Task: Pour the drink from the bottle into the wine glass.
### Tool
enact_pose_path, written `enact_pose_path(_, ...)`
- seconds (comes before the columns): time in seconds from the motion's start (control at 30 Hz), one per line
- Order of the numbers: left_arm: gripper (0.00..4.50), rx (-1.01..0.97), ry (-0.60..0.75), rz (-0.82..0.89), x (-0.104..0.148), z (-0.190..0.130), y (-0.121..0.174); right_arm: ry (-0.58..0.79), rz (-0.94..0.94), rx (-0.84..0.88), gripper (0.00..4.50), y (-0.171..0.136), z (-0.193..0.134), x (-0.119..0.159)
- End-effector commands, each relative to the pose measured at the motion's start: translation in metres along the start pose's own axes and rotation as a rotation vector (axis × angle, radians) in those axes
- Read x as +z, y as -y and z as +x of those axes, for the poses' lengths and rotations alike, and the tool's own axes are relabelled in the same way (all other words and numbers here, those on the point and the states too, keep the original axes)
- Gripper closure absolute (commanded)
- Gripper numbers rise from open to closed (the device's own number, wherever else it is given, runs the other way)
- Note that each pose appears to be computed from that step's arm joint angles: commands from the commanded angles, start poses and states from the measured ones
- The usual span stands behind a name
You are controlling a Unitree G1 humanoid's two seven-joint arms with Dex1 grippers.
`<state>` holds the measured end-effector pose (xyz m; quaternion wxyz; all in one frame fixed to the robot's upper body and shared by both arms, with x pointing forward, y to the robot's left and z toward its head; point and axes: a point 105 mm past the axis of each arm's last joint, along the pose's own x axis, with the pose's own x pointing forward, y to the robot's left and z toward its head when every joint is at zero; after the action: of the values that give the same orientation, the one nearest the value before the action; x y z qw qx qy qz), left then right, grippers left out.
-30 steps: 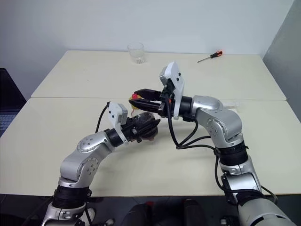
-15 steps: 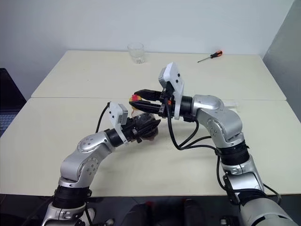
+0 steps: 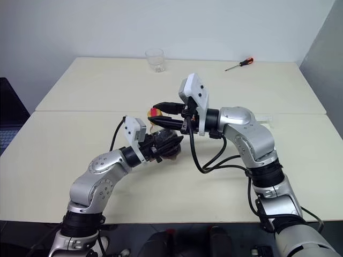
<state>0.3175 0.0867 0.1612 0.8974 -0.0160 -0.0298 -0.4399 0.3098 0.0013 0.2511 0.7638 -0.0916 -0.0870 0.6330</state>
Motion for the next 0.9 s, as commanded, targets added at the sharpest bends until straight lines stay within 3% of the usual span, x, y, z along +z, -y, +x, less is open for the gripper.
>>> enact_pose_path(0.03, 2.28, -0.01, 0.077, 0.056, 0.023, 0.0026, 0.0024, -0.01, 0.01, 0.053, 2.71, -0.0071, 0.0041, 0.0023)
enact_pose_path(0.53, 2.28, -0.011, 0.077, 0.056, 0.0222, 0.0026, 0.0029, -0.016, 0.077, 0.041, 2.71, -0.0039, 0.0044, 0.001)
enact_pose_path(0.63, 2.28, -0.012, 0.078, 0.057, 0.0225, 0.0032, 0.0025, -0.011, 0.083, 0.034, 3.23, -0.0026, 0.0039, 0.0021)
enact_pose_path(0.9, 2.28, -0.015, 0.076, 0.056, 0.0214, 0.0029, 0.0034, -0.001, 0.08, 0.018, 3.26, 0.0012, 0.0033, 0.0054)
